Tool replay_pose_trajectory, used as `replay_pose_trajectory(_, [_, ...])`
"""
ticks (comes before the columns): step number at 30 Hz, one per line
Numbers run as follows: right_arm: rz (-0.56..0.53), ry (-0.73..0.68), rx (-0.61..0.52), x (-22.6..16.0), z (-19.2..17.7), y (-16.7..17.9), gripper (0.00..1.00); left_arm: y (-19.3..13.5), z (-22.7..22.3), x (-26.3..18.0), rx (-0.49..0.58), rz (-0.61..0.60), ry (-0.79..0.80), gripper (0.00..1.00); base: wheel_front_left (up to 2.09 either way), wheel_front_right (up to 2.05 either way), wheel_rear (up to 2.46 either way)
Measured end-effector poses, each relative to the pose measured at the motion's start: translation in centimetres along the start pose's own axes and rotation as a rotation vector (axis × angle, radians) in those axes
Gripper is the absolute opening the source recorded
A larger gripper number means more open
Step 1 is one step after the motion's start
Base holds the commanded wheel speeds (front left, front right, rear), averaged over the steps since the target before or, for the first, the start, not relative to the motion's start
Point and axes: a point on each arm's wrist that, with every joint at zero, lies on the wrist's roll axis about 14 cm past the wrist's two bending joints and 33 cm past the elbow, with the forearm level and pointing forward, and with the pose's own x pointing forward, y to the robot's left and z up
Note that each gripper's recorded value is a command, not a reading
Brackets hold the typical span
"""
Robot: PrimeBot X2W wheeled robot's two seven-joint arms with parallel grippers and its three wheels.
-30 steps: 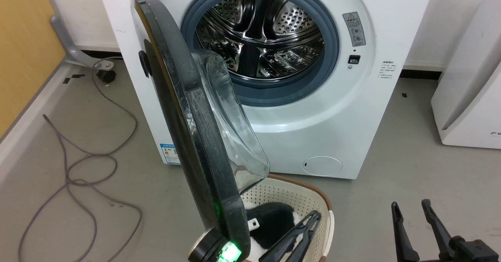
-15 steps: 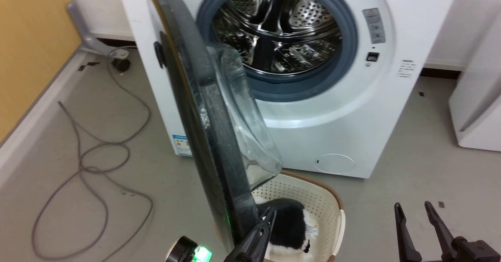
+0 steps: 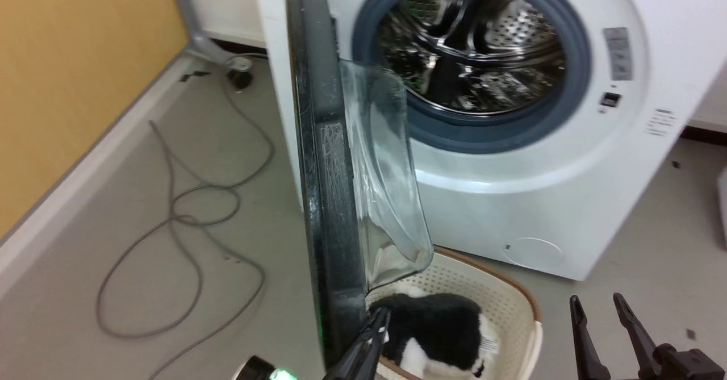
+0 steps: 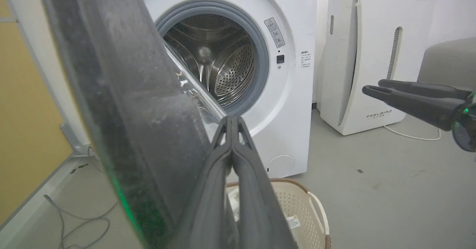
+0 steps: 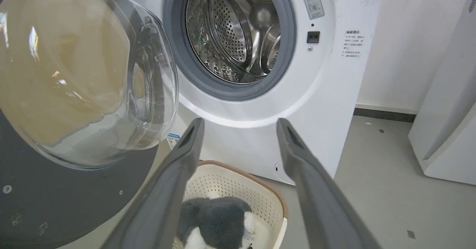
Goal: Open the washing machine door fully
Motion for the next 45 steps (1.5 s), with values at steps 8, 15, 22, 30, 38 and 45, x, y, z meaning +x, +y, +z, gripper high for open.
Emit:
replay_pose_trajectory(8, [0.088, 0.015, 0.015, 1.7, -0.6, 2.7, 1.0, 4.7, -0.5, -2.6, 0.04, 0.179, 0.034, 0.0, 0.0, 0.0, 0.0])
replay_pose_trajectory(15, [0.105, 0.026, 0.023, 2.6, -1.0, 3.1, 1.0, 9.4, -1.1, -5.0, 0.09, 0.338, 0.076, 0.0, 0.0, 0.0, 0.0])
replay_pose_trajectory(22, [0.098, 0.043, 0.027, 2.9, -1.7, 2.8, 1.0, 15.8, -1.7, -7.5, 0.109, 0.526, 0.122, 0.0, 0.0, 0.0, 0.0])
replay_pose_trajectory(30, [0.064, 0.06, 0.026, 3.6, -2.6, 1.5, 1.0, 22.7, -2.4, -8.0, 0.078, 0.718, 0.15, 0.0, 0.0, 0.0, 0.0])
replay_pose_trajectory(38, [0.02, 0.082, 0.013, 3.8, -3.7, -0.1, 1.0, 28.0, -2.7, -6.8, 0.083, 0.819, 0.15, 0.0, 0.0, 0.0, 0.0])
replay_pose_trajectory(45, [-0.006, 0.087, 0.006, 4.1, -4.1, -1.2, 1.0, 31.3, -4.2, -6.2, 0.081, 0.868, 0.199, 0.0, 0.0, 0.0, 0.0])
